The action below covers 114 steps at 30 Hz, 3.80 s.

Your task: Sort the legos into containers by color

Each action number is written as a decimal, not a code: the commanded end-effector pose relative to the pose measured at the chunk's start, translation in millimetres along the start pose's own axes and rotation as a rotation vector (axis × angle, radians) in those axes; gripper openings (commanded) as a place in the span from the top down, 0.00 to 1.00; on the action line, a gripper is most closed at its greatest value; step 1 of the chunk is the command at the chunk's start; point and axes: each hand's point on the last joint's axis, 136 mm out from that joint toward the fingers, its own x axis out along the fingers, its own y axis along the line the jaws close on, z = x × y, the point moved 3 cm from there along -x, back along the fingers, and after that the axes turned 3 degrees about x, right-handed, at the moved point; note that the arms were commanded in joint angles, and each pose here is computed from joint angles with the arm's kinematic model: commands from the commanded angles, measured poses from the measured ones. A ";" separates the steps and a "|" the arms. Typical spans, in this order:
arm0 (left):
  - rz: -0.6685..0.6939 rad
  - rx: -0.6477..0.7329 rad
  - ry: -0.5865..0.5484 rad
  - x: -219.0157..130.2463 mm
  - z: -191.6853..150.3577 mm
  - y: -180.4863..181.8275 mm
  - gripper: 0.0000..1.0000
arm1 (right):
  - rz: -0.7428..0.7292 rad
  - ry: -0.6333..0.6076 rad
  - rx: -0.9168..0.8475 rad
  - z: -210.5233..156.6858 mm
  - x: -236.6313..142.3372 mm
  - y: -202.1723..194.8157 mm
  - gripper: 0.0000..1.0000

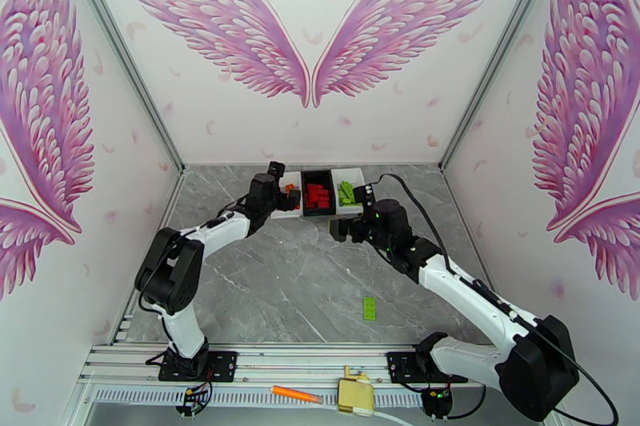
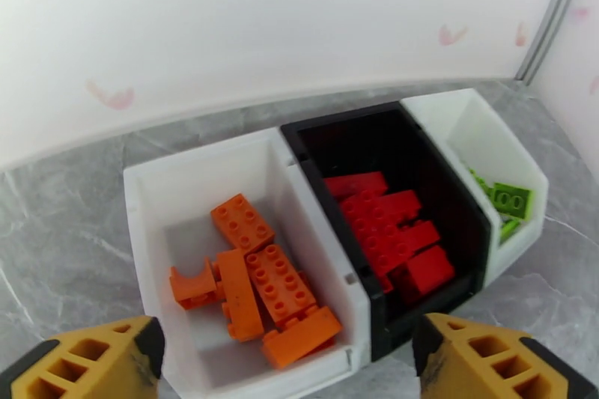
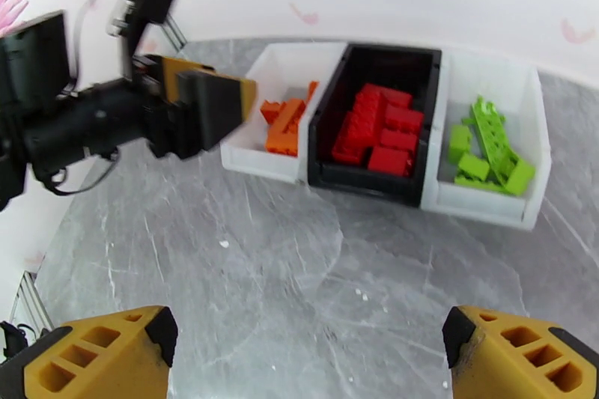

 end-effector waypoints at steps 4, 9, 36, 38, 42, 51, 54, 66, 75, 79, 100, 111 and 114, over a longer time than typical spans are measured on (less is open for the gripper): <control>-0.168 0.194 -0.088 -55.7 4.7 -45.6 0.01 | -0.138 0.149 0.179 -62.2 -21.9 -23.9 0.01; -0.357 0.303 -0.119 -94.8 -19.8 -85.4 0.01 | -0.238 0.227 0.277 -99.8 -40.6 -31.6 0.01; -0.909 0.540 -0.044 -189.3 -104.4 -160.6 0.01 | -0.520 0.655 0.228 -210.4 -39.0 -32.3 0.27; -0.916 0.539 -0.038 -189.6 -106.0 -161.0 0.01 | -0.518 0.663 0.232 -214.5 -36.7 -33.2 0.31; -0.919 0.547 -0.040 -190.6 -106.7 -161.5 0.01 | -0.526 0.689 0.239 -221.7 -32.6 -33.6 0.36; -0.914 0.548 -0.028 -188.8 -109.5 -161.0 0.01 | -0.537 0.714 0.249 -234.3 -28.3 -37.9 0.47; -0.915 0.549 -0.030 -188.4 -108.8 -161.0 0.01 | -0.536 0.715 0.252 -235.7 -26.6 -37.9 0.56; -0.907 0.538 -0.039 -188.0 -104.5 -161.4 0.01 | -0.494 0.654 0.219 -208.3 -24.8 -26.4 0.79; -0.779 0.470 -0.152 -173.4 -78.4 -155.7 0.01 | -0.390 0.384 0.096 -102.6 2.5 -7.9 0.77; -0.714 0.395 -0.217 -164.4 -68.3 -151.7 0.01 | -0.338 0.294 0.066 -58.9 27.1 -1.3 0.76; -0.540 0.288 -0.264 -143.4 -57.1 -133.2 0.01 | -0.397 -0.017 0.036 102.9 173.1 -94.1 0.77; -0.499 0.297 -0.233 -146.1 -56.4 -120.5 0.01 | -0.413 -0.009 0.073 125.7 209.9 -118.2 0.51; -0.436 0.296 -0.234 -146.9 -51.5 -106.3 0.01 | -0.411 -0.032 0.072 134.6 194.2 -113.0 0.33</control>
